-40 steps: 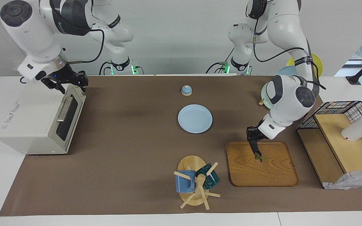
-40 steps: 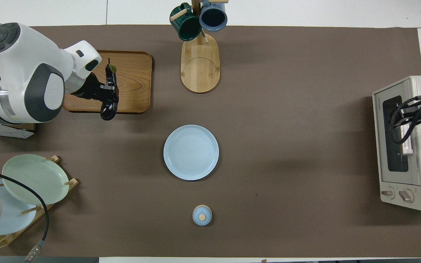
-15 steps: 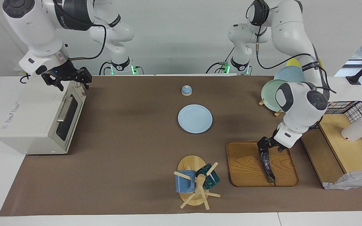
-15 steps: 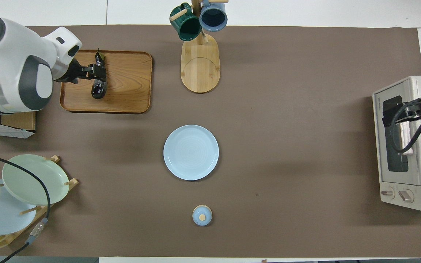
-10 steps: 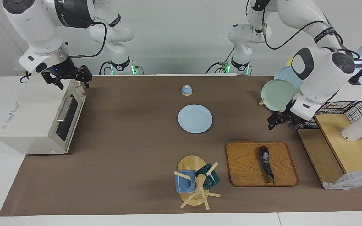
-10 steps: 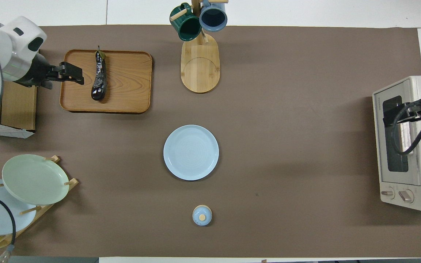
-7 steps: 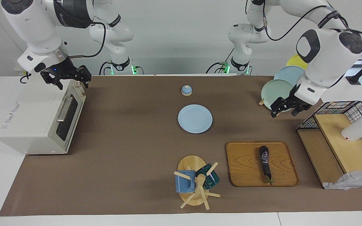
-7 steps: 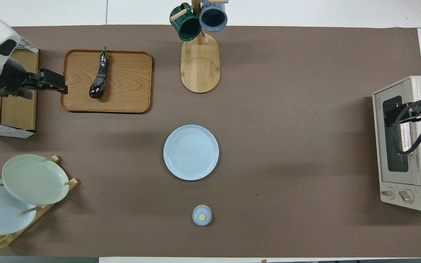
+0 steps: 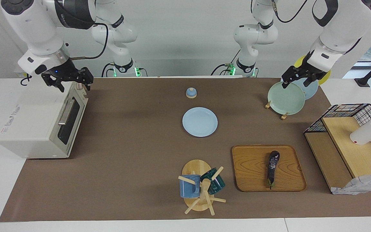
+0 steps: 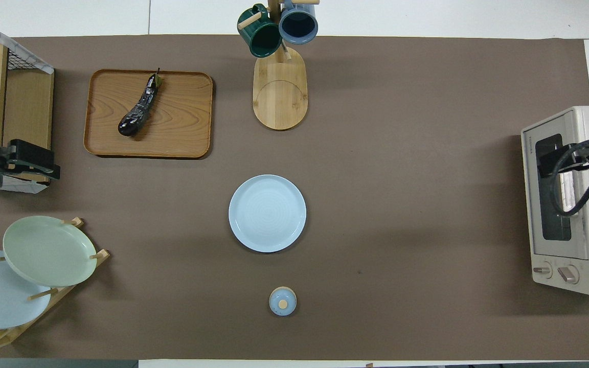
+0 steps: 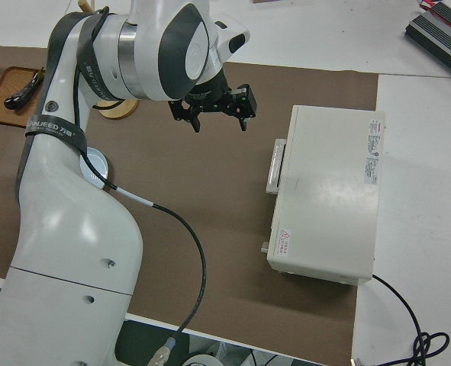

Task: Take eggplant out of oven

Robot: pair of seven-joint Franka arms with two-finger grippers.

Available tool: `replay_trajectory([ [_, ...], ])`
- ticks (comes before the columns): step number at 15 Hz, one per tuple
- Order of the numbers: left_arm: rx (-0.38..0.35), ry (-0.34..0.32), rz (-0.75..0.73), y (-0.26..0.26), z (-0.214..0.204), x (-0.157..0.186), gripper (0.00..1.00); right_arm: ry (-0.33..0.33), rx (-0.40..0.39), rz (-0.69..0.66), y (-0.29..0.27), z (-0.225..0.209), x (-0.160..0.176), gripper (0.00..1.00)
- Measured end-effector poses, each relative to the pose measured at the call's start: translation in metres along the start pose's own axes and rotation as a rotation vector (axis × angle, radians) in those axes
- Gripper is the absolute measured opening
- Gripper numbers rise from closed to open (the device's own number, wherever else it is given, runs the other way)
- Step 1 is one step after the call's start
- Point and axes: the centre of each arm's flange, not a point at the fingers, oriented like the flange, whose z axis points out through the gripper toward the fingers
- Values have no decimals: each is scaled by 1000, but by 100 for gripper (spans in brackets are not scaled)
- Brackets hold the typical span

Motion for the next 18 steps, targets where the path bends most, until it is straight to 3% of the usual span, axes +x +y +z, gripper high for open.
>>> replay_trajectory([
  [4, 11, -1, 17, 21, 22, 0, 100, 0, 0, 0, 0, 0, 0, 100],
  [9, 18, -29, 22, 22, -3, -10, 100, 0, 0, 0, 0, 0, 0, 100],
  [18, 20, -50, 15, 18, -2, -10, 100, 0, 0, 0, 0, 0, 0, 100],
])
